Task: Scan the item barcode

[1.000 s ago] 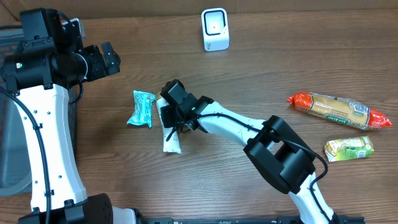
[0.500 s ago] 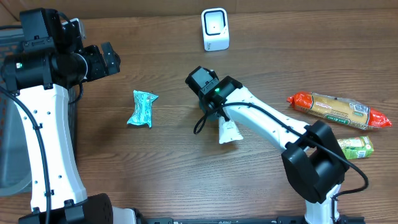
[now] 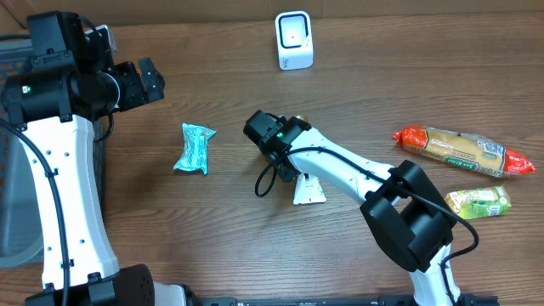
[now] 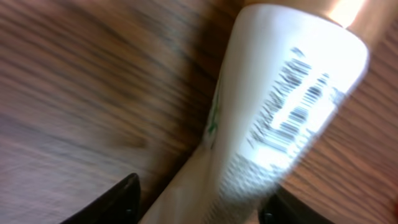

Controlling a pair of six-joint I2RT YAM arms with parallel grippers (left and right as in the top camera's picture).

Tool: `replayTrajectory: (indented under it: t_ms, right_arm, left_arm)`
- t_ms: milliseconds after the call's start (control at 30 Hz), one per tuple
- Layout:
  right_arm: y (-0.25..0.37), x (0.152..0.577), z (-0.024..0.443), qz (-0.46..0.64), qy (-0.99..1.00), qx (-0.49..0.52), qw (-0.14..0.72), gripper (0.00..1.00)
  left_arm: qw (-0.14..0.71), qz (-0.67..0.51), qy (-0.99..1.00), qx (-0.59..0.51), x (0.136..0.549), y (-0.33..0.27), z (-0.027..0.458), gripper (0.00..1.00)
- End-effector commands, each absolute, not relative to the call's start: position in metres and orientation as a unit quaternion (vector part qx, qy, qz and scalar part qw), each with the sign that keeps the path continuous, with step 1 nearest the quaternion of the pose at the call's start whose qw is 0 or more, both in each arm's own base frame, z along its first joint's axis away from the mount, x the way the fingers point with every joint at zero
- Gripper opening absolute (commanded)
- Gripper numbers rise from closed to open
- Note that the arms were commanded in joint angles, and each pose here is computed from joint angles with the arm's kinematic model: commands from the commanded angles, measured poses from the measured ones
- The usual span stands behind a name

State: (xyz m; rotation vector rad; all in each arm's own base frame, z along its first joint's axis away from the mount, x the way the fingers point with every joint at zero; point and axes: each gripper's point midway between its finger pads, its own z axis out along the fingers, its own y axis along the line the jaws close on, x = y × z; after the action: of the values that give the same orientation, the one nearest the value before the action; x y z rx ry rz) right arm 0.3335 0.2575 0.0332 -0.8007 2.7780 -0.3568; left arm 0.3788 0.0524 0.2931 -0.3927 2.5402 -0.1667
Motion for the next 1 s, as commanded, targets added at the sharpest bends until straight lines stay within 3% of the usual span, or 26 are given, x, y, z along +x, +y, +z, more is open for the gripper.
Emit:
replayTrajectory:
  t_ms: [0,33,100,133,267,433,733,967]
  right_arm:
    - [0.28,0.348,0.081,-0.019,0.96,-0.239,0.147,0.68]
    - [0.281,0.352,0.093,0.009,0.961,-0.231,0.15,0.72]
    - [0.278,0.359,0.126,0.084,0.963,-0.206,0.154,0.97]
    - [0.275,0.361,0.137,0.11,0.962,-0.197,0.152,1.0]
    - [0.249,0.363,0.154,0.181,0.964,-0.152,0.118,1.0]
    - [0.231,0.359,0.135,0.232,0.962,-0.13,0.061,1.0]
    - [0.246,0.326,0.064,0.21,0.958,-0.192,-0.026,1.0]
    - [0.258,0.317,0.03,0.184,0.953,-0.239,-0.041,1.0]
  left_arm:
    - [0.288,-0.059,0.946,-0.134,0.379,0.052,0.3,0.99]
    - [0.288,-0.059,0.946,-0.134,0.379,0.052,0.3,0.99]
    - [0.288,-0.059,0.946,-0.134,0.379,0.052,0.3,1.0]
    - [0.288,-0.059,0.946,-0.134,0.379,0.052,0.3,0.99]
    - [0.288,-0.059,0.946,-0.134,0.379,0.052,0.3,0.99]
    - [0.288,-0.059,0.946,-0.134,0.379,0.052,0.3,1.0]
    - [0.288,-0.059,0.946,-0.134,0.379,0.052,0.3,0.99]
    - [0.288,-0.059,0.946,-0.134,0.379,0.052,0.3,1.0]
